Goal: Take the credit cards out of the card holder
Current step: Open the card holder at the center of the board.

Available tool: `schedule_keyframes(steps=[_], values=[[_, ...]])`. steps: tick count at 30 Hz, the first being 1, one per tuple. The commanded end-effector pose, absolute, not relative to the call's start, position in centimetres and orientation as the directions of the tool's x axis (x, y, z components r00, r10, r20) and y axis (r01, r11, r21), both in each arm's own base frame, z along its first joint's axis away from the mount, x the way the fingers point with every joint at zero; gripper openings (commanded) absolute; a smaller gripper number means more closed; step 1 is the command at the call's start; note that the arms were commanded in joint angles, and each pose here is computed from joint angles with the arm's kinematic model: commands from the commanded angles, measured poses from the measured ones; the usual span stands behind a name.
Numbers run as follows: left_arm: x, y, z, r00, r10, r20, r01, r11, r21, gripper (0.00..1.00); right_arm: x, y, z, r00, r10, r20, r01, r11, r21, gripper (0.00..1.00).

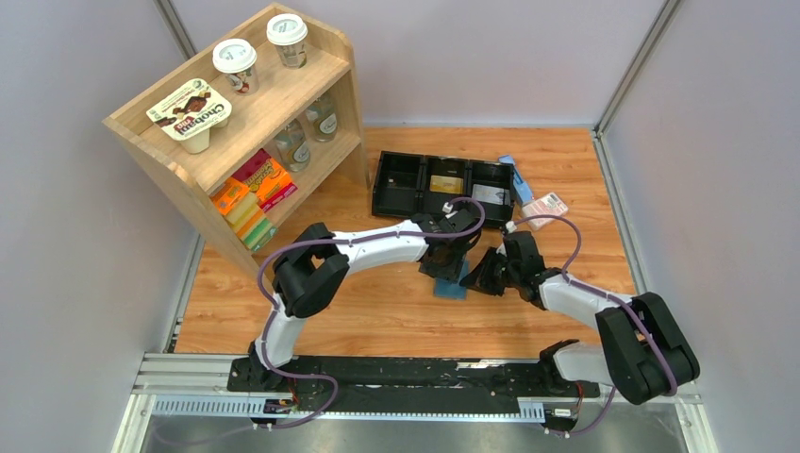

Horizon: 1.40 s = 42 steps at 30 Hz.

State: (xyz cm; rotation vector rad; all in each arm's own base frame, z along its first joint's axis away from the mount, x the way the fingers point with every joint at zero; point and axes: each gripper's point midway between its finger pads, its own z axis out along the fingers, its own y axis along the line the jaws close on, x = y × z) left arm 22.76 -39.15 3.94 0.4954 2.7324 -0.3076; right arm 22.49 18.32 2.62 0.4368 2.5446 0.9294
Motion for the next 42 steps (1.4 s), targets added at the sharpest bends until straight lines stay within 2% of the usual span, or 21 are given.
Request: schedule_keyframes(steps=[1, 10, 13, 15, 17, 18, 23, 25, 26, 35, 40, 42], values=[[23.2, -39.5, 4.1, -0.866, 0.329, -0.376, 0.396, 0.911, -0.116, 0.55, 22.8, 18.0, 1.7, -0.862, 0.423, -0.278, 0.157, 0.746, 0.647, 0.00], [22.4, -38.6, 1.9, -0.866, 0.394, -0.306, 0.425, 0.904, -0.037, 0.55, 22.6, 18.3, 1.2, -0.875, 0.401, -0.273, 0.142, 0.750, 0.647, 0.00], [22.2, -38.2, 1.4, -0.861, 0.420, -0.287, 0.440, 0.898, -0.006, 0.50, 22.5, 18.5, 1.0, -0.879, 0.393, -0.271, 0.135, 0.749, 0.649, 0.00], [22.4, -37.9, 1.7, -0.854, 0.431, -0.290, 0.447, 0.894, 0.011, 0.38, 22.3, 18.7, 0.9, -0.883, 0.385, -0.268, 0.130, 0.750, 0.649, 0.00], [22.7, -37.5, 2.4, -0.842, 0.442, -0.308, 0.456, 0.889, 0.029, 0.35, 22.1, 18.7, 0.7, -0.889, 0.377, -0.261, 0.131, 0.755, 0.643, 0.00], [22.9, -37.5, 2.6, -0.831, 0.454, -0.323, 0.470, 0.882, 0.032, 0.29, 22.0, 18.6, 0.6, -0.891, 0.372, -0.259, 0.130, 0.757, 0.640, 0.00], [23.2, -38.1, 4.7, -0.815, 0.437, -0.381, 0.499, 0.863, -0.078, 0.22, 21.5, 18.8, 0.1, -0.908, 0.314, -0.276, 0.074, 0.771, 0.632, 0.00], [23.5, -37.9, 5.2, -0.826, 0.409, -0.388, 0.489, 0.862, -0.132, 0.15, 21.2, 18.7, -0.1, -0.916, 0.299, -0.267, 0.072, 0.778, 0.624, 0.00], [23.9, -37.5, 5.5, -0.834, 0.384, -0.397, 0.473, 0.868, -0.153, 0.00, 21.1, 18.7, -0.2, -0.919, 0.294, -0.261, 0.072, 0.779, 0.623, 0.00], [24.4, -36.5, 7.5, -0.868, 0.222, -0.445, 0.402, 0.840, -0.365, 0.00, 20.6, 18.2, -0.2, -0.926, 0.255, -0.280, 0.041, 0.802, 0.596, 0.00], [24.8, -35.3, 7.9, -0.872, 0.173, -0.459, 0.373, 0.840, -0.393, 0.00, 20.5, 17.9, -0.3, -0.929, 0.242, -0.279, 0.040, 0.817, 0.575, 0.00], [24.8, -35.4, 8.3, -0.865, 0.186, -0.465, 0.388, 0.837, -0.386, 0.07, 20.6, 17.9, -0.2, -0.929, 0.237, -0.284, 0.034, 0.819, 0.573, 0.00]])
